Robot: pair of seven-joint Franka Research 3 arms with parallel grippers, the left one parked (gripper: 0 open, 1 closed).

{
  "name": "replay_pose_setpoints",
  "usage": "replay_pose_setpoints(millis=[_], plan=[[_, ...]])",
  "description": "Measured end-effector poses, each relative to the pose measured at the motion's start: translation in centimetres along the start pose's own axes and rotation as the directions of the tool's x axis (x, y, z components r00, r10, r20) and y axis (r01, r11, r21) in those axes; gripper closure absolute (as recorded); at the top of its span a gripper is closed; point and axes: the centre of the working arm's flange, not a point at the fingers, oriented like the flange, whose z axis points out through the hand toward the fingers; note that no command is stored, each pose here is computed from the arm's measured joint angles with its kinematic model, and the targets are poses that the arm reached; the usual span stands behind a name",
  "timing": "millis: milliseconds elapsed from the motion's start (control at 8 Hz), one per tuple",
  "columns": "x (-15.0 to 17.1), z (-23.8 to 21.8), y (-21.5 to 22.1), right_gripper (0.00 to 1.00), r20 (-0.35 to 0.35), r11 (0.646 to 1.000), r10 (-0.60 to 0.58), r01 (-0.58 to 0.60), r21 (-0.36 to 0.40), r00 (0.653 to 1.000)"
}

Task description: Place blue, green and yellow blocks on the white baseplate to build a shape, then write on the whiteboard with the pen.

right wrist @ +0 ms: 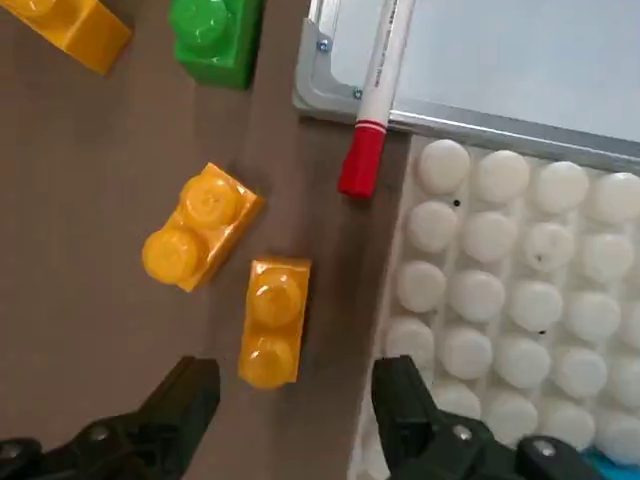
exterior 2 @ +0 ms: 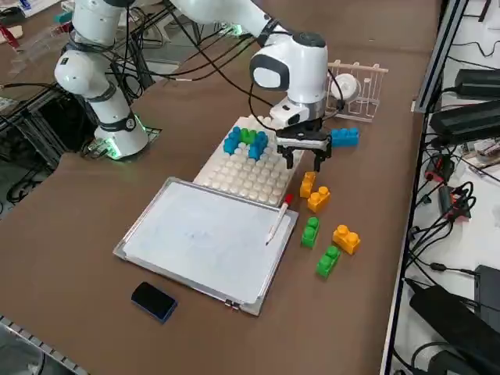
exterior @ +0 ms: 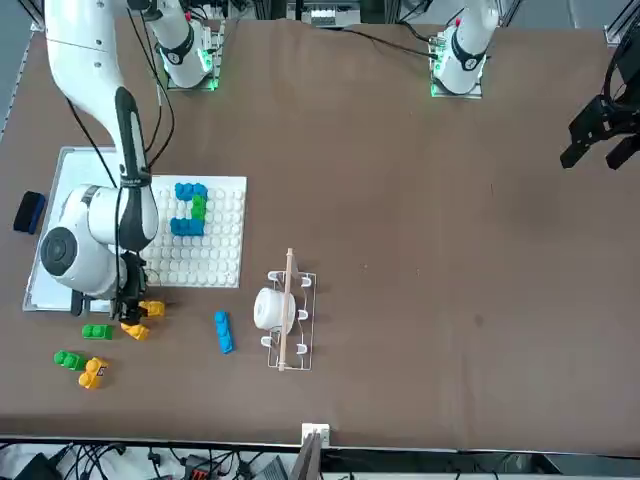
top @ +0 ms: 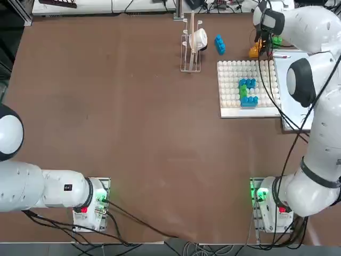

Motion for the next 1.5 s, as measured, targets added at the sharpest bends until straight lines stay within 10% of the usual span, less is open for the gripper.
replay_pose_setpoints(millis=[1500], plan=[[0.3,5.5,-0.1,0.20,-0.051,0.999,-0.003,0.005,0.048,0.999]])
